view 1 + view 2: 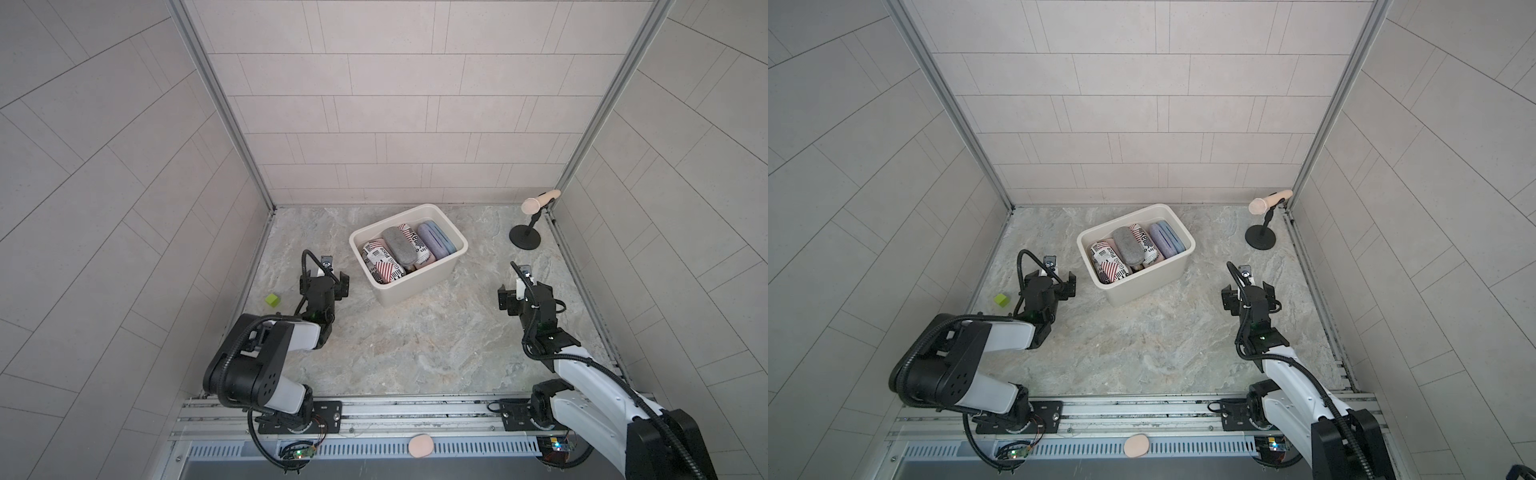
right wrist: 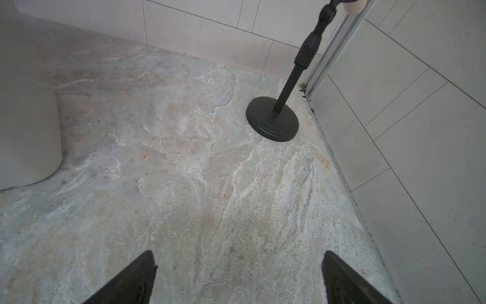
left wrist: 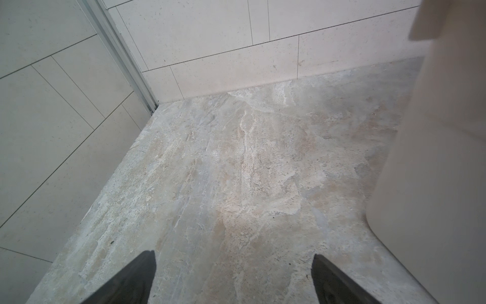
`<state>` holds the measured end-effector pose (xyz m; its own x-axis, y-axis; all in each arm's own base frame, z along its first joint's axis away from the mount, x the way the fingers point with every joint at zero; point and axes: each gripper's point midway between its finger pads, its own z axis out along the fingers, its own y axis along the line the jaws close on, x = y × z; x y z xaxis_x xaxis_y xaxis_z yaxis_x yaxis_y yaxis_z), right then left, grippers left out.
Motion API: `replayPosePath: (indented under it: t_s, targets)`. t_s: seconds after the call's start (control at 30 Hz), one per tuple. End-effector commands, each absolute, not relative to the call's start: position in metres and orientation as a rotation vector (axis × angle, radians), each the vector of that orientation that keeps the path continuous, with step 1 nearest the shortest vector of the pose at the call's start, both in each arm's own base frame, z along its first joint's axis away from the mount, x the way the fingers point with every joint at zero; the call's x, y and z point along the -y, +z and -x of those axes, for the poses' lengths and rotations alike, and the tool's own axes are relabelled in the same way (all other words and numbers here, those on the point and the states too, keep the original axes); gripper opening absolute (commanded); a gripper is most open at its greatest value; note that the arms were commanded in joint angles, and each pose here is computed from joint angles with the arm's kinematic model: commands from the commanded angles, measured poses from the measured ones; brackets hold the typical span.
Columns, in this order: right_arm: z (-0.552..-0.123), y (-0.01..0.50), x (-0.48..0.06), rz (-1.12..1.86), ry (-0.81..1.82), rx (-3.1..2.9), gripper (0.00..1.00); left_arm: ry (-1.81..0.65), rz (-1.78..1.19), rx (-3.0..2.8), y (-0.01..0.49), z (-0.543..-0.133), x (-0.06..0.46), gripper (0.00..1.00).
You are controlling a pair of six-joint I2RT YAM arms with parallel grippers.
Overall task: Put the glasses cases into the storage boxes
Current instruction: Reset both arms
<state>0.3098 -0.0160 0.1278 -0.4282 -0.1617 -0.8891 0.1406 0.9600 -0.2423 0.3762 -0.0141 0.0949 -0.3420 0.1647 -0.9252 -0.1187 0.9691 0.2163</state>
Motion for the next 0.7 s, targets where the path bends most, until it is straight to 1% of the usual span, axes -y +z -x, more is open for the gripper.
replayPosePath:
  t_s: [0.0,0.2,0.5,0.67]
  targets:
    - [-0.318,0.146,0.017,-0.015,-0.310,-1.900,1.00,0.265,-0.003,-1.817,0.110,-0.380,0.006,1.00]
    - [-0.327,0.141,0.017,-0.036,-0.294,-1.870,1.00,0.234,0.021,-1.825,0.095,-0.387,-0.001,1.00]
    - [-0.359,0.121,0.006,0.026,-0.252,-1.913,1.00,0.229,0.067,-1.897,0.089,-0.395,-0.010,1.00]
    - [-0.362,0.117,0.019,-0.069,-0.270,-1.860,1.00,0.227,0.065,-1.897,0.089,-0.395,-0.009,1.00]
